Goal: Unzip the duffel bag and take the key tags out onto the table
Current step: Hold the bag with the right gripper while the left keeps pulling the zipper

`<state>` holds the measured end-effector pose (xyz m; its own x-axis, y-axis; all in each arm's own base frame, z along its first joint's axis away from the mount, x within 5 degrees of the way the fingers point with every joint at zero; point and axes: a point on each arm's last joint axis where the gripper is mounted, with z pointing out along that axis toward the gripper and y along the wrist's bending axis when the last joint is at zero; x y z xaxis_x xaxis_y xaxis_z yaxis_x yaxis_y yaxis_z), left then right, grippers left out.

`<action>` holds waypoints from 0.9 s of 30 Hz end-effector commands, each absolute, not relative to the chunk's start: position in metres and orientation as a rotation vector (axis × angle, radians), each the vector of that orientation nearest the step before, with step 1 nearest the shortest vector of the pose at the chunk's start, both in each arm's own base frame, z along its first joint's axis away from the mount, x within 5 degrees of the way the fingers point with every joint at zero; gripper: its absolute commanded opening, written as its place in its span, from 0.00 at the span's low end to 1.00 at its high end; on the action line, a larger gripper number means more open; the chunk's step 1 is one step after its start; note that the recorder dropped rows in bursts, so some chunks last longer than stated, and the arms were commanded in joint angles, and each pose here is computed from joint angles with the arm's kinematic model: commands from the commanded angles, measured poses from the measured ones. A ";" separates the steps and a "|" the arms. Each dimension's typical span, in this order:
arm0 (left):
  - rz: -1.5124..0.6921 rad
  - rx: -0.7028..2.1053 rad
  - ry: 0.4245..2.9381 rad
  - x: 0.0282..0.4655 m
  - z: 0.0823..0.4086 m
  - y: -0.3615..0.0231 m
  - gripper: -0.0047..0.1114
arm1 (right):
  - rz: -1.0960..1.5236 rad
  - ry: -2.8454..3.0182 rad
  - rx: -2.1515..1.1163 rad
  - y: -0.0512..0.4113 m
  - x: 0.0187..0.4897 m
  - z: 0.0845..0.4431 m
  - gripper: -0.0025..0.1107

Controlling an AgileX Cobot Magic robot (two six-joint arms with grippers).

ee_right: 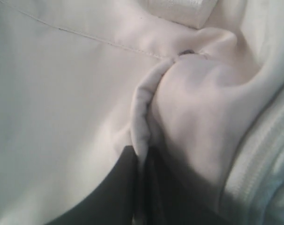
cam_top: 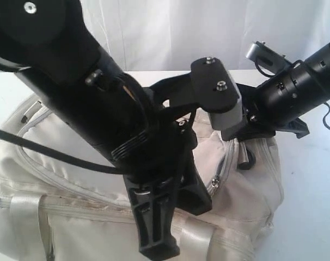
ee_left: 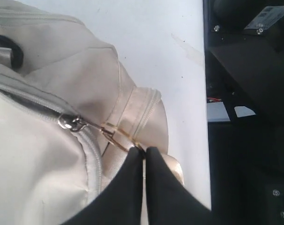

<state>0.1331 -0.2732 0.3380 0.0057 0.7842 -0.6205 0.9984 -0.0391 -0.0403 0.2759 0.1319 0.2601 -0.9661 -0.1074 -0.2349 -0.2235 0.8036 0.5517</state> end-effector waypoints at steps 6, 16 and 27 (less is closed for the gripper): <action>-0.859 2.012 1.870 0.105 0.349 -0.257 0.04 | 0.781 2.673 -0.194 0.123 0.294 0.264 0.02; -0.877 2.163 1.926 0.096 0.345 -0.247 0.04 | 0.776 2.673 -0.166 0.116 0.296 0.264 0.02; -0.787 1.860 1.689 0.119 0.356 -0.270 0.04 | 0.857 2.708 -0.204 0.121 0.290 0.265 0.02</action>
